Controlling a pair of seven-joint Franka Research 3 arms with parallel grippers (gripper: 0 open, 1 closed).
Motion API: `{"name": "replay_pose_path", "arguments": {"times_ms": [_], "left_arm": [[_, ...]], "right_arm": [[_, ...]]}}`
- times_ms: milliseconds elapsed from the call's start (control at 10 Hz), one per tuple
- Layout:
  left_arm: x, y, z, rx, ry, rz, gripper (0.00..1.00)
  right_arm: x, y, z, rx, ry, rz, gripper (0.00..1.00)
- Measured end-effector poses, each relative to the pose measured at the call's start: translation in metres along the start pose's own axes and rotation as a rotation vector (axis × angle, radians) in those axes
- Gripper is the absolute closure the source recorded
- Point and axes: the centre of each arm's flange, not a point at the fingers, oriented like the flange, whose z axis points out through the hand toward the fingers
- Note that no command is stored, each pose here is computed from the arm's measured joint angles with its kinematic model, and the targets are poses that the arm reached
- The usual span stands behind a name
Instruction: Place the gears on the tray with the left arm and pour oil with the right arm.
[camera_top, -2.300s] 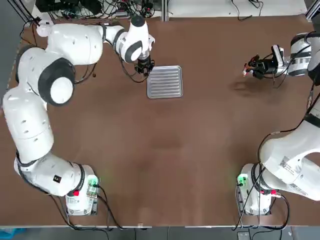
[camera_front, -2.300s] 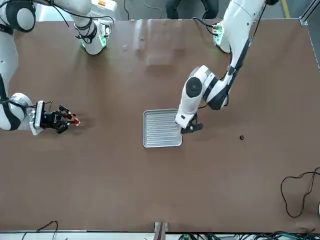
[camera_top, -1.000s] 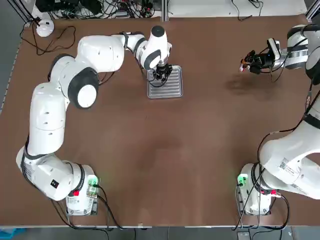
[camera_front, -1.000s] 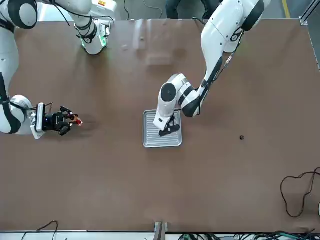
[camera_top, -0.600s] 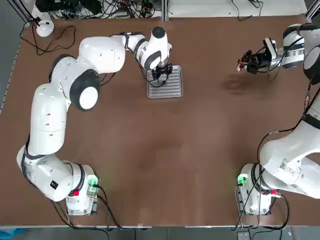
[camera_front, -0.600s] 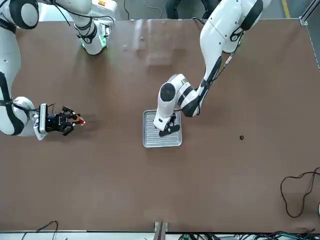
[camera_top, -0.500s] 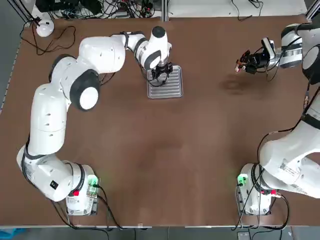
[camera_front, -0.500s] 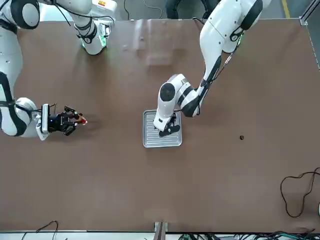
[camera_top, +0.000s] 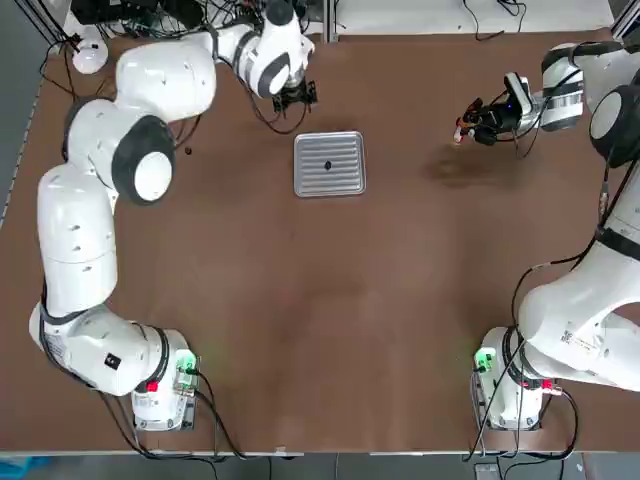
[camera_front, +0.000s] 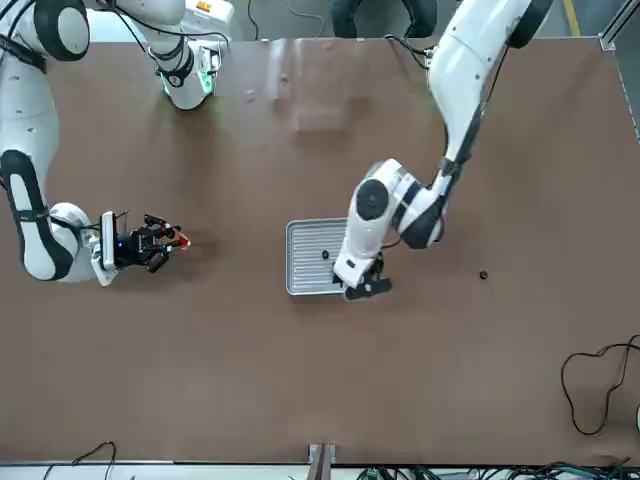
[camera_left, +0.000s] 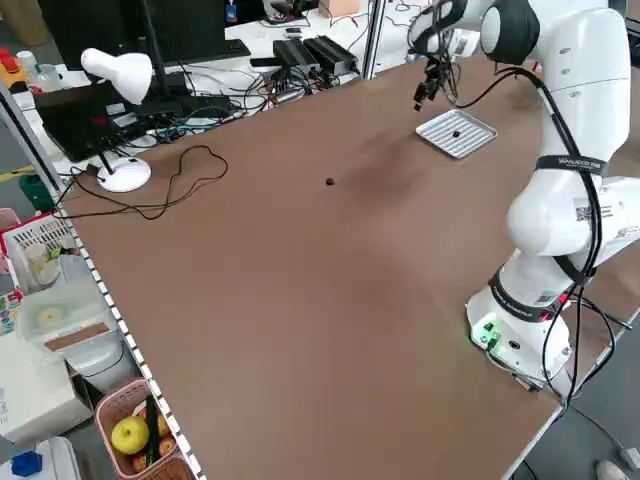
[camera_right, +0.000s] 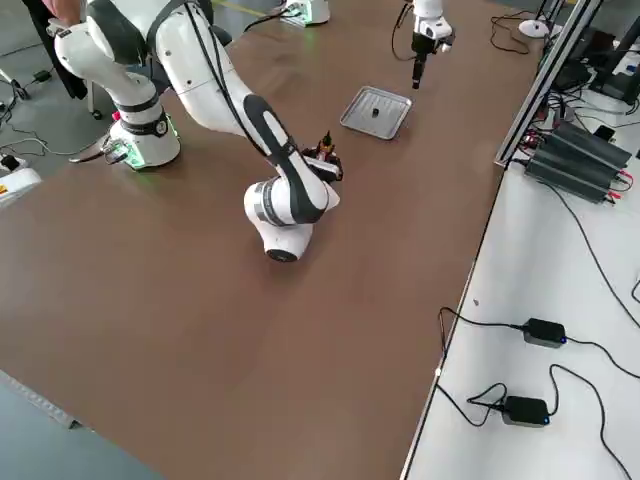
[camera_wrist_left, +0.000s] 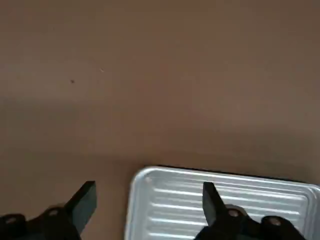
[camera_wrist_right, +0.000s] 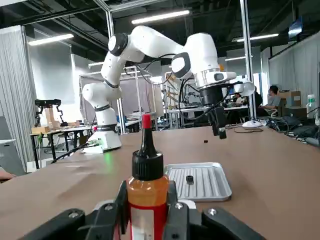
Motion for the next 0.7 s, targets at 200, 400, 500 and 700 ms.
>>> {"name": "replay_pose_path", "arguments": {"times_ms": [200, 400, 500, 700], "left_arm": [[0.036, -0.064, -0.021, 0.002, 0.002, 0.057, 0.02], [0.058, -0.119, -0.031, 0.0, -0.01, 0.072, 0.01], [0.061, -0.141, -0.028, 0.005, -0.024, 0.085, 0.01], [0.07, -0.194, -0.024, 0.019, -0.048, 0.131, 0.01]], "right_arm": [[0.001, 0.009, 0.022, 0.024, 0.005, -0.004, 0.68], [0.004, 0.018, 0.046, 0.065, -0.003, -0.012, 0.68], [0.005, 0.021, 0.057, 0.086, -0.006, -0.015, 0.68], [0.005, 0.026, 0.072, 0.11, -0.012, -0.019, 0.68]]}}
